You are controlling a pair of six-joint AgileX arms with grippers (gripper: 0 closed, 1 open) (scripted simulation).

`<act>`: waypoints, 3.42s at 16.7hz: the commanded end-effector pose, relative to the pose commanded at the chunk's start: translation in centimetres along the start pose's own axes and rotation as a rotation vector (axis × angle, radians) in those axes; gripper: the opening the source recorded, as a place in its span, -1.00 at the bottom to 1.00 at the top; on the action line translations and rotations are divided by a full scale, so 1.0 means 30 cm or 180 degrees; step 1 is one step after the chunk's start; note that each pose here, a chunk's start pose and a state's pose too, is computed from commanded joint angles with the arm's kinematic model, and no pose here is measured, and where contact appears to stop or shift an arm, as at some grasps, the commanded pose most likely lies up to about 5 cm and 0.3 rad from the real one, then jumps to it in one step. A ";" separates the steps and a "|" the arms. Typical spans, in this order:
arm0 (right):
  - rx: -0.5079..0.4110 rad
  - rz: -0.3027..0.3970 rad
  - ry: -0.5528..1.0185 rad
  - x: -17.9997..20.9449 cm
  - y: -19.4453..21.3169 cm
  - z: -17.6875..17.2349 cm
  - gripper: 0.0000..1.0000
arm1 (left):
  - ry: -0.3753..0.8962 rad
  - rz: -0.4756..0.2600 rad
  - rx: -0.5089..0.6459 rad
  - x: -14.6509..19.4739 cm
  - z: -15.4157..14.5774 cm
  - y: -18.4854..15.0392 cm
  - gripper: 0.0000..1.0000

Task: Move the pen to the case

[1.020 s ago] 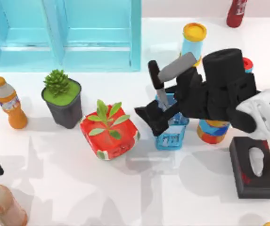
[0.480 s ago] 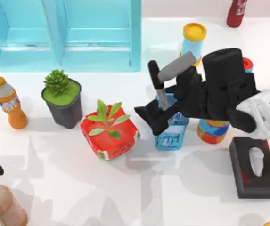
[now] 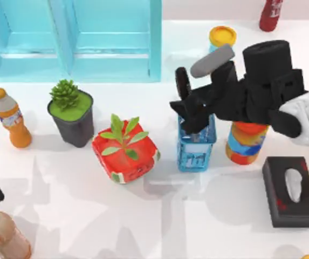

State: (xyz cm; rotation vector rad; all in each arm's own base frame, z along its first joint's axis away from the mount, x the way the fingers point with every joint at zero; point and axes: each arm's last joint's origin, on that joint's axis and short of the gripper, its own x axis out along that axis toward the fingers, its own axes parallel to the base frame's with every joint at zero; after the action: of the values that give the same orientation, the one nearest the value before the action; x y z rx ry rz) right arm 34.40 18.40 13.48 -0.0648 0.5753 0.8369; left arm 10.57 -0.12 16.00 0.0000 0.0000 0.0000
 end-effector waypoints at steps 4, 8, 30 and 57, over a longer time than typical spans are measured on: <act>-0.0138 -0.0093 -0.0134 -0.158 -0.123 0.144 -1.00 | 0.0000 0.0000 0.0000 0.000 0.000 0.000 1.00; -0.0047 -0.0062 0.0091 -0.366 -0.202 0.187 -1.00 | 0.0000 0.0000 0.0000 0.000 0.000 0.000 1.00; 0.0436 -0.1120 0.0870 -0.843 -0.374 0.204 -1.00 | 0.0000 0.0000 0.0000 0.000 0.000 0.000 1.00; -0.0033 -0.2298 0.0689 -1.218 -0.350 0.303 -1.00 | 0.0000 0.0000 0.0000 0.000 0.000 0.000 1.00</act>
State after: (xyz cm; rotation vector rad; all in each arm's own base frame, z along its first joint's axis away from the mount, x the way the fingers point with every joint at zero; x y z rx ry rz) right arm 26.81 -11.16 37.91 -0.3544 0.6882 0.1289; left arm 10.57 -0.12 16.00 0.0000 0.0000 0.0000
